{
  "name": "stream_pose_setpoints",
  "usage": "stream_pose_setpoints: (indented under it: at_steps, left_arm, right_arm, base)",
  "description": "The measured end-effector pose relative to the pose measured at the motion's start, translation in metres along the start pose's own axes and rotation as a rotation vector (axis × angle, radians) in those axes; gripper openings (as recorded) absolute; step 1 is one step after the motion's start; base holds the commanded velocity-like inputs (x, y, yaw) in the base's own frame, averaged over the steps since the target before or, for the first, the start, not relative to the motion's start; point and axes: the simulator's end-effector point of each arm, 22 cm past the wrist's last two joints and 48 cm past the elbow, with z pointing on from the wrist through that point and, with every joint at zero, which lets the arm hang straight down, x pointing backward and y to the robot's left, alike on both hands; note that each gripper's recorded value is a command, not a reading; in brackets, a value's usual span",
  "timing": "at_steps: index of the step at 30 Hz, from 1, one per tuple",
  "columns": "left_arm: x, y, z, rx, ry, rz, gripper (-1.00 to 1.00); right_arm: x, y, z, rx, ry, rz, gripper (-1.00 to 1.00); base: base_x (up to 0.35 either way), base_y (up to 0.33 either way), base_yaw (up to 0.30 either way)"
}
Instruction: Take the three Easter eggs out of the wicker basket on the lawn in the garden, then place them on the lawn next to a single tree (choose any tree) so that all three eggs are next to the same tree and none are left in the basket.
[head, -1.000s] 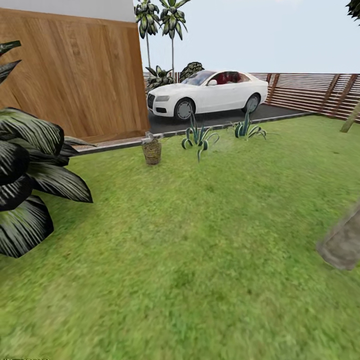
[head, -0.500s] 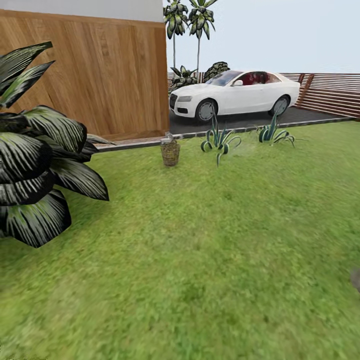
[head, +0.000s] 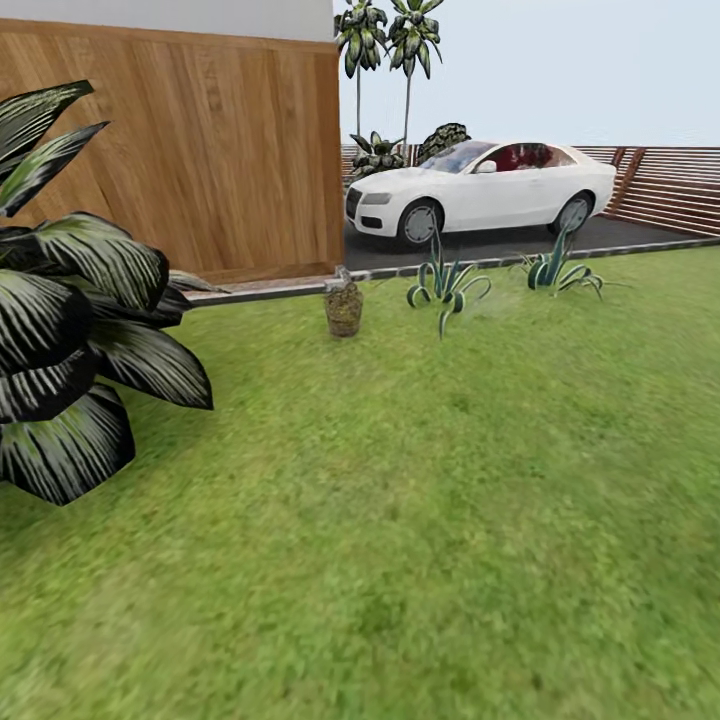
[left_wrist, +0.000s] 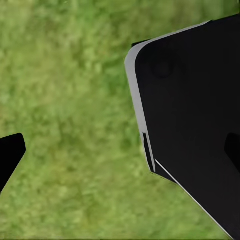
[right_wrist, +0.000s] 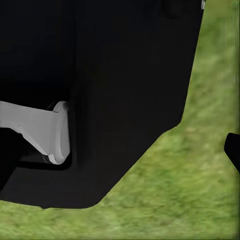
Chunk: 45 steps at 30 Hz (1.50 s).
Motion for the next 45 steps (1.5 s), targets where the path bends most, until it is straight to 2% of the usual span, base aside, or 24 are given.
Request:
stream_pose_setpoints:
  at_steps: [45]
  left_arm:
    - [0.0000, -0.0002, 0.0000, 0.000, 0.000, 0.000, 1.00]
  right_arm:
    - [0.0002, 0.0000, 0.0000, 0.000, 0.000, 0.000, 1.00]
  base:
    - [0.263, -0.163, 0.019]
